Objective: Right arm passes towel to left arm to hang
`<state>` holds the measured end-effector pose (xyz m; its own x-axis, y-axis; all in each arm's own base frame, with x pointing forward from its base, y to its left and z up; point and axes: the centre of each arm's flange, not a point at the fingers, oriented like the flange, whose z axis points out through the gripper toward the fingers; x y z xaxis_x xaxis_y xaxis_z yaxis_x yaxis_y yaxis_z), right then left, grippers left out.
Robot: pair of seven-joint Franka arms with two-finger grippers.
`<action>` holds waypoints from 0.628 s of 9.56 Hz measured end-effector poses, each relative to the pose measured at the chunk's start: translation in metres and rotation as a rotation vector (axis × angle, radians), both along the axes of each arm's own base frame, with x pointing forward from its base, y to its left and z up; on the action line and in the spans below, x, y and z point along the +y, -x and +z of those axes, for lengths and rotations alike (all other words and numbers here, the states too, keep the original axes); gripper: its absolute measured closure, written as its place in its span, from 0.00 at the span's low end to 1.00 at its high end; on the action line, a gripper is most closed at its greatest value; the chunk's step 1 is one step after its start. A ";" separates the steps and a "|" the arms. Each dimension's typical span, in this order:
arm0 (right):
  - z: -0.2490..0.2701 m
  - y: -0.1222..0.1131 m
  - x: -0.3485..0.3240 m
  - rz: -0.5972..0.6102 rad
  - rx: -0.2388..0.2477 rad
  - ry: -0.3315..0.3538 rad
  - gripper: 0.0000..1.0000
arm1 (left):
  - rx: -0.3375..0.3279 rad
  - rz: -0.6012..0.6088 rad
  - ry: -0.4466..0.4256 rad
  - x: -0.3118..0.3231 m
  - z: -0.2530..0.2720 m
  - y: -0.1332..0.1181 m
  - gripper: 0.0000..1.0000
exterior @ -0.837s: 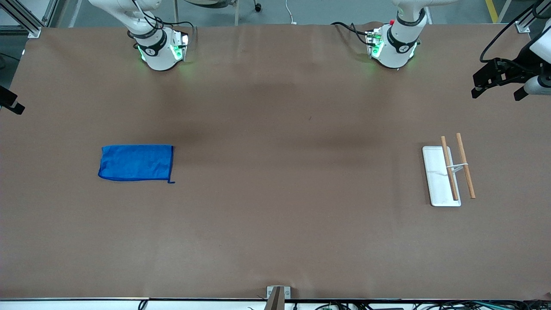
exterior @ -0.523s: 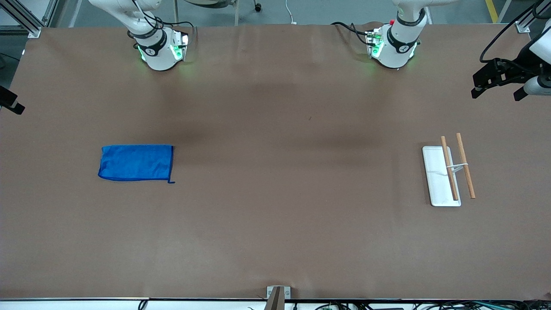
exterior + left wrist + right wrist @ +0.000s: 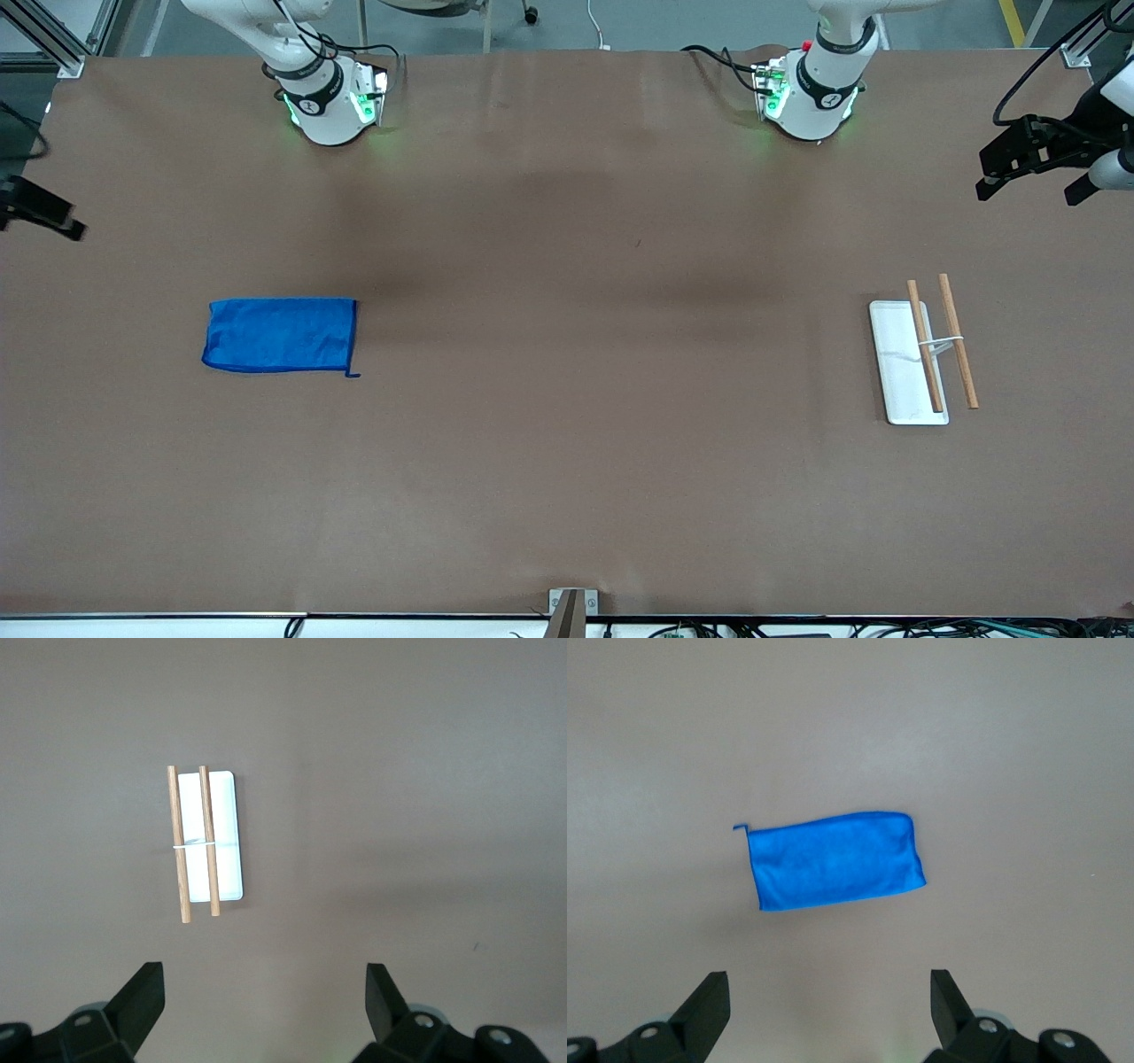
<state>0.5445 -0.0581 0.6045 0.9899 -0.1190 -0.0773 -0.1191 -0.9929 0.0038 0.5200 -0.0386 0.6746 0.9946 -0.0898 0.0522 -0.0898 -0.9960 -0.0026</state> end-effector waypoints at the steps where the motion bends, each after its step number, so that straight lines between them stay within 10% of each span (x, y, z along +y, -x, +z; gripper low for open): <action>1: -0.035 -0.008 0.011 0.021 0.046 0.003 0.00 | 0.002 -0.002 0.000 -0.001 -0.001 0.000 0.00; 6: -0.244 -0.016 0.019 0.099 0.004 0.013 0.00 | 0.005 -0.009 0.000 -0.005 -0.002 -0.001 0.00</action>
<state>0.5607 -0.0392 0.3606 0.9966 -0.0214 -0.0800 -0.0201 -0.9997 0.0168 0.5212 -0.0431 0.6724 0.9940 -0.0985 0.0476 -0.0985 -0.9951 -0.0021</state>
